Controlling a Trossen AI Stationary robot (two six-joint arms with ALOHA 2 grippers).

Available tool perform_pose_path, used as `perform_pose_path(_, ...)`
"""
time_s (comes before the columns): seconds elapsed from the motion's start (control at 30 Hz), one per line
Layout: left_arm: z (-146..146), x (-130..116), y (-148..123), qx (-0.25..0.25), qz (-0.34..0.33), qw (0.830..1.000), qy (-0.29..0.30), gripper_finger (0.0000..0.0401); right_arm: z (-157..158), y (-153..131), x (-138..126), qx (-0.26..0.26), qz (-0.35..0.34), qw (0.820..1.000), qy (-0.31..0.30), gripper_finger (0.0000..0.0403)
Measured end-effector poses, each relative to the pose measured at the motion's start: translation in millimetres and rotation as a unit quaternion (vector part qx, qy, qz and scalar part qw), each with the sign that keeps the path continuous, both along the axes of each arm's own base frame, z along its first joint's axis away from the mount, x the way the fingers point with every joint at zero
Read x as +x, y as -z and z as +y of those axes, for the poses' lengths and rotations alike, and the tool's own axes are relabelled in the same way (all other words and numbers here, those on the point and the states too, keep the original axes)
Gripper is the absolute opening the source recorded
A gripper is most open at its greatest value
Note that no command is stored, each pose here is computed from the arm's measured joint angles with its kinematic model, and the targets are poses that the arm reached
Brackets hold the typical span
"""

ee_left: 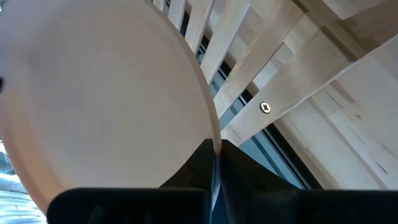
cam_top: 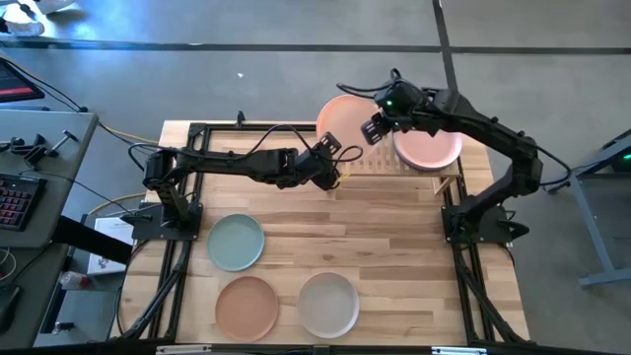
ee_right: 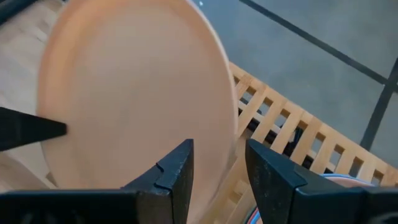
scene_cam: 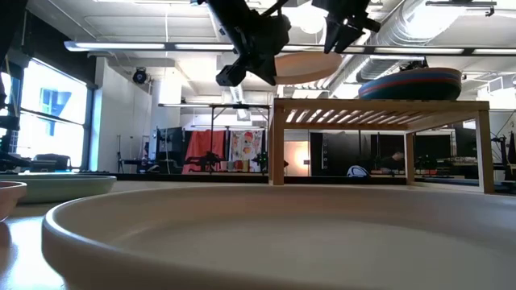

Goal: Place and stack plates onto a shelf
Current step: Put the white plate on the shelf

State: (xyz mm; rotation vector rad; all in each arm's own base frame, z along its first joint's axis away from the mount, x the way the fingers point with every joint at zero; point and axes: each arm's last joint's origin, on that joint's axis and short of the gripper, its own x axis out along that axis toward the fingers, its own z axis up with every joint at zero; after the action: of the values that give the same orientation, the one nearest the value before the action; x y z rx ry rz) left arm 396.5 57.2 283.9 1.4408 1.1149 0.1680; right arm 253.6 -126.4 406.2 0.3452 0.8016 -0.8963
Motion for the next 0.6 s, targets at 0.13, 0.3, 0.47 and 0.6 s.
perform_pose_path(0.13,-0.2,-0.1,0.1,0.000,0.001,1.000,0.000,0.0007,-1.9,5.6,3.9,0.005,0.016,1.000,0.000,0.0127)
perform_pose_path(0.3,-0.3,0.0,0.1,-0.001,0.001,1.000,0.001,0.0007,-3.4,5.6,2.7,0.001,0.023,1.000,-0.002,0.0078)
perform_pose_path(0.47,0.2,0.0,0.3,-0.003,0.001,1.000,0.003,0.0007,-3.5,5.6,2.7,-0.004,0.029,1.000,-0.010,0.0009)
perform_pose_path(0.6,0.2,0.0,0.2,-0.003,0.001,1.000,0.003,0.0007,-3.5,5.6,2.7,-0.001,0.025,1.000,-0.003,0.0009)
